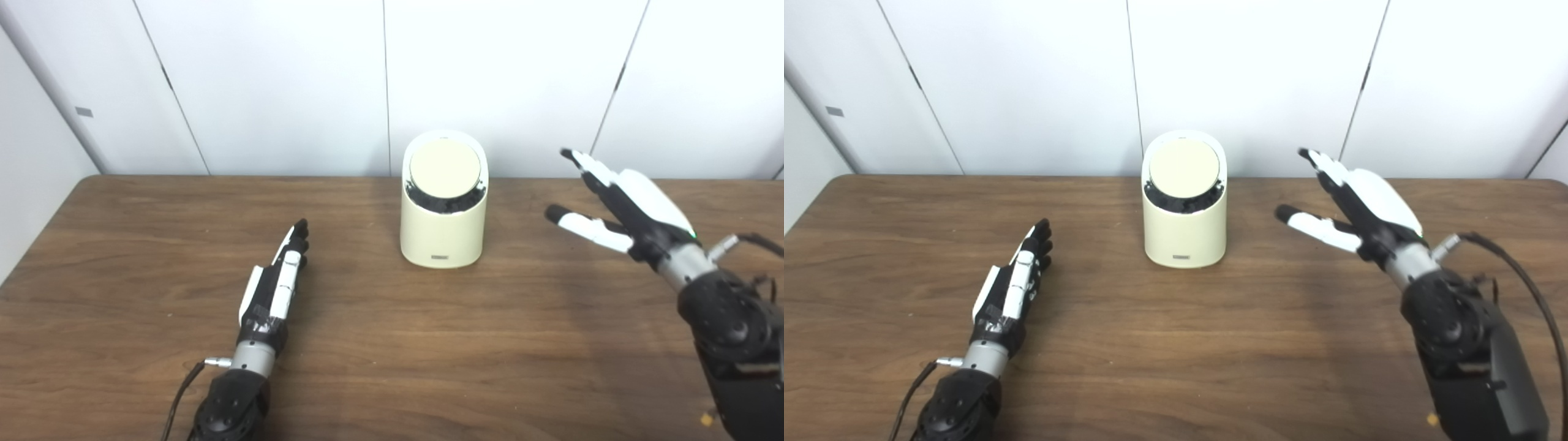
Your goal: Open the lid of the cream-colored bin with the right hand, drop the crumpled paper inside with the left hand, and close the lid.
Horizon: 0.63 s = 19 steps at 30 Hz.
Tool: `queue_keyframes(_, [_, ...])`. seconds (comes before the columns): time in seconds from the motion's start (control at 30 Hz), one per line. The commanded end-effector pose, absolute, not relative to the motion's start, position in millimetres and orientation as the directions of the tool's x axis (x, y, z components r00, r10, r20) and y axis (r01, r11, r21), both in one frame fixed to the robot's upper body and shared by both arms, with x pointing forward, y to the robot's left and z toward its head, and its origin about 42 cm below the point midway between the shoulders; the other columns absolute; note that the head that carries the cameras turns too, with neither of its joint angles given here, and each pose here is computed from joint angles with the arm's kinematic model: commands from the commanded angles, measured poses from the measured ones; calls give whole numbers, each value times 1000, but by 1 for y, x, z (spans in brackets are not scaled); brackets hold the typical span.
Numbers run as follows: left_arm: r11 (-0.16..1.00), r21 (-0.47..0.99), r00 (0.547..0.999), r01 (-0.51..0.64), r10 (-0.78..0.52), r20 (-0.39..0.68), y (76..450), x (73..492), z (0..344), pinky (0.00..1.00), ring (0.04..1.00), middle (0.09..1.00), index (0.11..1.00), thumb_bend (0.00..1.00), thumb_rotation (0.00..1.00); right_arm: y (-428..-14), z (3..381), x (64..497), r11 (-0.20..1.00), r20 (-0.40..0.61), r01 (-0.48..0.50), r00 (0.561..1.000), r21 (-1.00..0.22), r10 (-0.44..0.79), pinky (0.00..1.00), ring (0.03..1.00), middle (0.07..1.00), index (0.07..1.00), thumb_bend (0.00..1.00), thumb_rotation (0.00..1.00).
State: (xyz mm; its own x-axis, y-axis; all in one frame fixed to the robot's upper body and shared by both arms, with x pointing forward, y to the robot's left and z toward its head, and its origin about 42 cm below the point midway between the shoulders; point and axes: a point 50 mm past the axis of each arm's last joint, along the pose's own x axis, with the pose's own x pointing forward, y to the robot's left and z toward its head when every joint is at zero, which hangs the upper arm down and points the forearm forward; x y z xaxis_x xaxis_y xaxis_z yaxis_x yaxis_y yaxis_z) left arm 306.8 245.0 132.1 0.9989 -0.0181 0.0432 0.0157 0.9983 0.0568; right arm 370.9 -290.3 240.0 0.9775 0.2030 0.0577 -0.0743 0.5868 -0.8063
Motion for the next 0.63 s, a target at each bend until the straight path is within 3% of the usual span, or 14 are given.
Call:
queue_keyframes(0.0, [998, 62, 998, 5, -9, 70, 252, 303, 139, 1000, 1000, 1000, 1000, 519, 1000, -294, 246, 371, 673, 127, -29, 975, -739, 181, 918, 995, 1000, 1000, 562, 1000])
queue_keyframes(0.13, [999, 33, 997, -4, 1, 76, 257, 299, 140, 1000, 1000, 1000, 1000, 495, 1000, -303, 218, 363, 818, 114, -38, 985, -574, 126, 964, 989, 995, 1000, 559, 1000])
queue_keyframes(0.33, [999, -1, 996, -41, 41, 84, 261, 289, 142, 1000, 1000, 1000, 1000, 487, 1000, -304, 188, 348, 940, 101, -53, 991, -336, 92, 994, 1000, 1000, 1000, 676, 1000])
queue_keyframes(0.6, [996, -24, 988, -80, 82, 130, 264, 273, 147, 1000, 1000, 1000, 1000, 514, 1000, -302, 163, 325, 964, 149, -4, 988, -267, 45, 1000, 1000, 1000, 1000, 695, 1000])
